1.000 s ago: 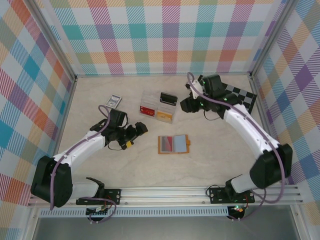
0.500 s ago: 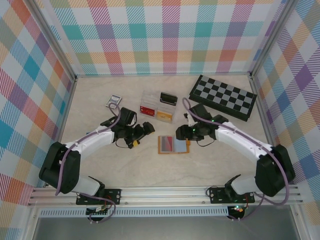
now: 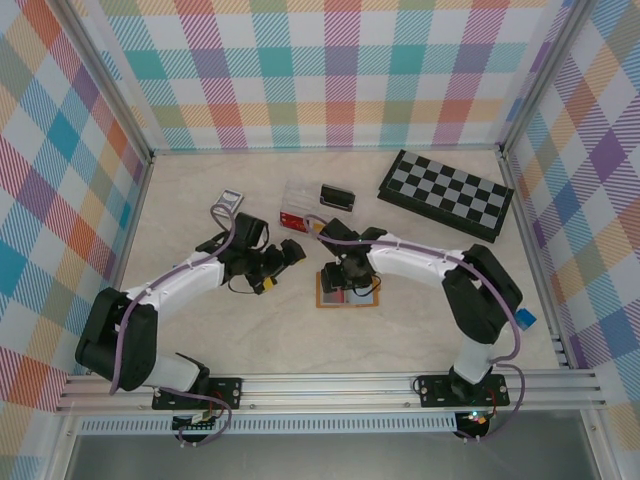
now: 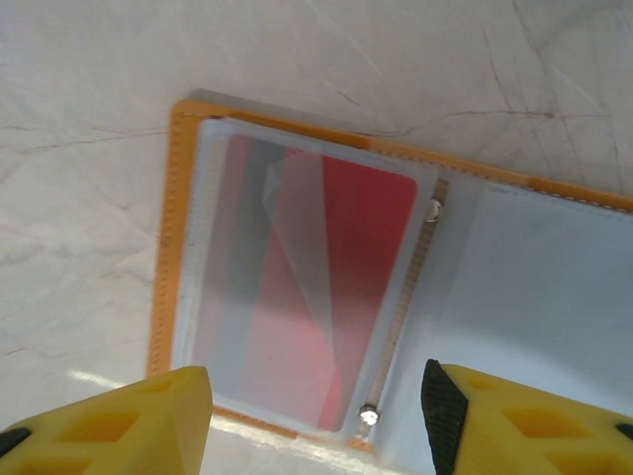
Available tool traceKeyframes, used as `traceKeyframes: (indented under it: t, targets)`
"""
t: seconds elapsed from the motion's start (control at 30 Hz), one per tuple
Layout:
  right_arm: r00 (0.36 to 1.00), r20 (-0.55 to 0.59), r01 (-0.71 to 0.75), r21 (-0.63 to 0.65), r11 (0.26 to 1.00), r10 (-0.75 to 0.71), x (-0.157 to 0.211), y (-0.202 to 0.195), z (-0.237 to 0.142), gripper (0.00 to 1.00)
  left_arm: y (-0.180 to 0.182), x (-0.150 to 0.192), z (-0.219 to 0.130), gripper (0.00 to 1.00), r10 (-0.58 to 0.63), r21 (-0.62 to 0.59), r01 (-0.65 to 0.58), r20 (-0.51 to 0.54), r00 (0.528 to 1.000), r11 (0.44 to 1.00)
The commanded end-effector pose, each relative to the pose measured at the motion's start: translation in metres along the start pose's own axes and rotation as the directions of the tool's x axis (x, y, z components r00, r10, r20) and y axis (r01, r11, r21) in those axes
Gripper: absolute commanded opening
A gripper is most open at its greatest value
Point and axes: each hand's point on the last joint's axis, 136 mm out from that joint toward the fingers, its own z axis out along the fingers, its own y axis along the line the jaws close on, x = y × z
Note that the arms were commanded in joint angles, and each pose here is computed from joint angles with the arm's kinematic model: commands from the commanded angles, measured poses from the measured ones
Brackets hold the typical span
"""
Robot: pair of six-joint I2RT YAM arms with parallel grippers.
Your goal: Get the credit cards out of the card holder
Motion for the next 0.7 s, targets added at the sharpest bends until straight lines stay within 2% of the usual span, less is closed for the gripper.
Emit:
traceKeyframes:
  t: [0.0, 0.2, 0.4, 0.53, 0.67]
  targets:
    - [0.998, -0.052, -0.024, 0.064, 0.998, 0.028, 0.006, -0.009, 0.007, 0.59, 0.012, 0.000, -0.005, 1.00, -0.030, -0.026, 0.031, 0.008, 1.000, 0.999]
    - [0.994, -0.102, -0.035, 0.102, 0.994, 0.045, 0.013, -0.016, 0.021, 0.59, 0.001, -0.002, -0.006, 0.99, -0.025, 0.008, 0.026, -0.012, 1.000, 1.000]
    - [0.985, -0.156, -0.049, 0.134, 0.990, 0.070, 0.025, -0.028, 0.035, 0.51, -0.009, -0.001, -0.002, 0.94, -0.015, 0.038, 0.017, -0.046, 0.999, 0.999]
    - [0.983, -0.168, -0.054, 0.130, 0.990, 0.076, 0.029, -0.033, 0.039, 0.47, -0.008, 0.005, 0.006, 0.86, -0.016, 0.046, 0.020, -0.088, 0.996, 0.999]
    - [0.982, -0.173, -0.058, 0.126, 0.990, 0.079, 0.033, -0.041, 0.039, 0.47, -0.014, 0.015, 0.014, 0.73, 0.010, 0.064, -0.001, -0.130, 0.991, 0.998]
